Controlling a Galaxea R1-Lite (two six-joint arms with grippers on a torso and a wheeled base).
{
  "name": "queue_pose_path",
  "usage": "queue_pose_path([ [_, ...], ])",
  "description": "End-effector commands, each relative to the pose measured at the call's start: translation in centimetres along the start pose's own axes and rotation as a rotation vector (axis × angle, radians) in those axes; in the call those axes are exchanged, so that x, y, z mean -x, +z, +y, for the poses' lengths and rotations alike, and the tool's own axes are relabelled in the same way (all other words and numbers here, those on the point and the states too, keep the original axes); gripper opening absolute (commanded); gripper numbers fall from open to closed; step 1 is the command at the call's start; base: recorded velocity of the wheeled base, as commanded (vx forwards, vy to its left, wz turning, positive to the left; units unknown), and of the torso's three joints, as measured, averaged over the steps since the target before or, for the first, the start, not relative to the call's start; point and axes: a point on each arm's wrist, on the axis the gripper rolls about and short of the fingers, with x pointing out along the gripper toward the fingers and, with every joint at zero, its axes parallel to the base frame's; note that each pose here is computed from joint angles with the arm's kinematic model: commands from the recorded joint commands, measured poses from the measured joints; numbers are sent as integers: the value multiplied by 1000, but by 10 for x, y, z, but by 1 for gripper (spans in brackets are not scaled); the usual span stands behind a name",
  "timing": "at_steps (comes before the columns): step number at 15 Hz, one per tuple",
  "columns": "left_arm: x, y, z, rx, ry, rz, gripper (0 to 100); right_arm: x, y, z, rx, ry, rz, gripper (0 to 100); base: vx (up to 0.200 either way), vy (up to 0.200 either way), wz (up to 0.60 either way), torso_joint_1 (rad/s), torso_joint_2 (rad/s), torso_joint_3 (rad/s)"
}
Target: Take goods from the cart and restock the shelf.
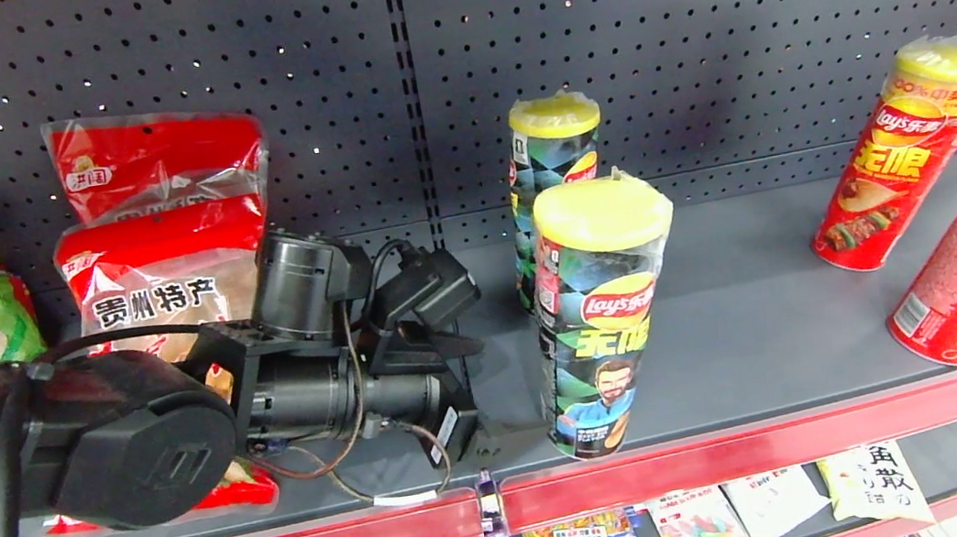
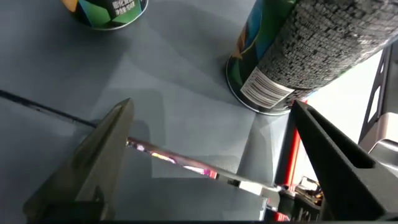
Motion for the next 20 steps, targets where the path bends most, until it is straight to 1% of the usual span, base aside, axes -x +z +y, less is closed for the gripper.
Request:
queue_pose_path([
  [1,-3,1,0,-3,0,0,100,0,0,0,0,1,1,100,0,0,0,0,0,0],
  [7,-5,2,1,-5,0,-3,100,0,0,0,0,1,1,100,0,0,0,0,0,0],
  [10,-5,4,-1,-10,-4,-6,100,0,0,0,1,-1,2,100,0,0,0,0,0,0],
  [11,-1,4,-2,-10,-1,-8,100,0,0,0,0,1,1,100,0,0,0,0,0,0],
  [13,21,2,-3,0,31,-23,100,0,0,0,0,1,1,100,0,0,0,0,0,0],
  [14,49,-1,-5,8,84,-37,100,0,0,0,0,1,1,100,0,0,0,0,0,0],
  [15,73,-7,-9,14,164,-40,100,0,0,0,1,1,1,100,0,0,0,0,0,0],
  [16,84,-10,-13,14,203,-42,100,0,0,0,0,1,1,100,0,0,0,0,0,0],
  [17,134,-24,-37,15,413,-57,100,0,0,0,0,1,1,100,0,0,0,0,0,0],
  [18,147,-31,-47,27,463,-67,100,0,0,0,0,1,1,100,0,0,0,0,0,0],
  [19,182,-50,-70,99,563,-130,100,0,0,0,0,-1,2,100,0,0,0,0,0,0],
  [20,199,-61,-78,148,631,-161,100,0,0,0,0,-1,2,100,0,0,0,0,0,0],
])
